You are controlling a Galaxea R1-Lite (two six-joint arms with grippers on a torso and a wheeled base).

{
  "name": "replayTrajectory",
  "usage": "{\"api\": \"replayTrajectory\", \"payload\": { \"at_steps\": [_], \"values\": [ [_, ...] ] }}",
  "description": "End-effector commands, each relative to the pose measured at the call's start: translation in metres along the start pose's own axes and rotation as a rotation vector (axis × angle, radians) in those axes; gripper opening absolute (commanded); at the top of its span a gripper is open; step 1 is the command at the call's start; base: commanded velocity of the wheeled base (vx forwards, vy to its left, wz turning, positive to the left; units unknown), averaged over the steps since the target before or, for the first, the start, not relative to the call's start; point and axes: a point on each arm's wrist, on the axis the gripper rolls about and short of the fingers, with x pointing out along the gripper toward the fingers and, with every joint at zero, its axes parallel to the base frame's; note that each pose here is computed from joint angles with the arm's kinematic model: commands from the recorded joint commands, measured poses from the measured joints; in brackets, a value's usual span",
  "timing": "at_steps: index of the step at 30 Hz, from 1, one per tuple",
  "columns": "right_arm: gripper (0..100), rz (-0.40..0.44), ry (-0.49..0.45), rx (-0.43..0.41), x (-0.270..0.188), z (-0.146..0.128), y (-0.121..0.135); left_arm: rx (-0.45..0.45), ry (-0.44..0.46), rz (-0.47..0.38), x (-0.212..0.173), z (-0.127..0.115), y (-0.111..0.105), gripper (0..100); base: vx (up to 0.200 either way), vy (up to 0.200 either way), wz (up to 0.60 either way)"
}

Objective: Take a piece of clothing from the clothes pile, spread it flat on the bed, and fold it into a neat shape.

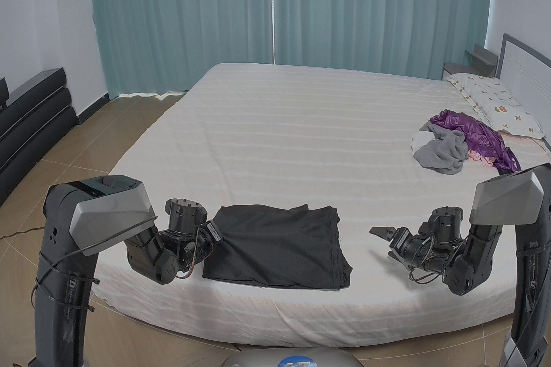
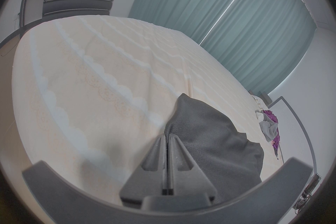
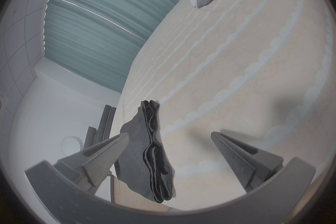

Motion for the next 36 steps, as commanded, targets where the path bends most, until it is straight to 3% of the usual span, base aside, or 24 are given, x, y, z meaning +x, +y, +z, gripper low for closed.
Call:
{"api": "replayTrajectory", "payload": {
  "at_steps": [1,9,10,19,31,32,34,36],
  "values": [
    [100,0.000,0.004,-0.001,0.000,-0.001,0.000,-0.001,-0.003,-0.002,0.000,0.001,0.000,0,0.000,0.000,0.00],
    [100,0.000,0.003,-0.001,0.000,-0.001,0.000,-0.002,-0.001,-0.002,-0.001,0.000,0.000,0,0.000,0.000,0.00],
    [100,0.000,0.003,-0.001,0.000,-0.001,0.000,-0.002,-0.001,-0.002,-0.001,0.000,0.000,100,0.000,0.000,0.00],
    [100,0.000,0.003,-0.001,0.000,-0.001,0.000,-0.035,-0.009,-0.008,-0.003,0.003,-0.003,100,0.000,0.000,0.00],
    [100,0.004,-0.026,0.014,-0.003,0.005,0.003,-0.155,-0.079,-0.034,-0.038,0.045,-0.003,100,0.000,0.000,0.00],
    [100,0.018,-0.100,0.007,-0.014,0.016,0.015,-0.149,-0.114,-0.041,-0.048,0.058,-0.003,100,0.000,0.000,0.00],
    [100,0.019,-0.139,0.006,-0.022,0.022,0.020,-0.149,-0.139,-0.047,-0.054,0.069,-0.002,100,0.000,0.000,0.00],
    [100,0.050,-0.229,-0.002,-0.049,0.040,0.035,-0.162,-0.212,-0.072,-0.078,0.096,-0.005,100,0.000,0.000,0.00]
  ]
}}
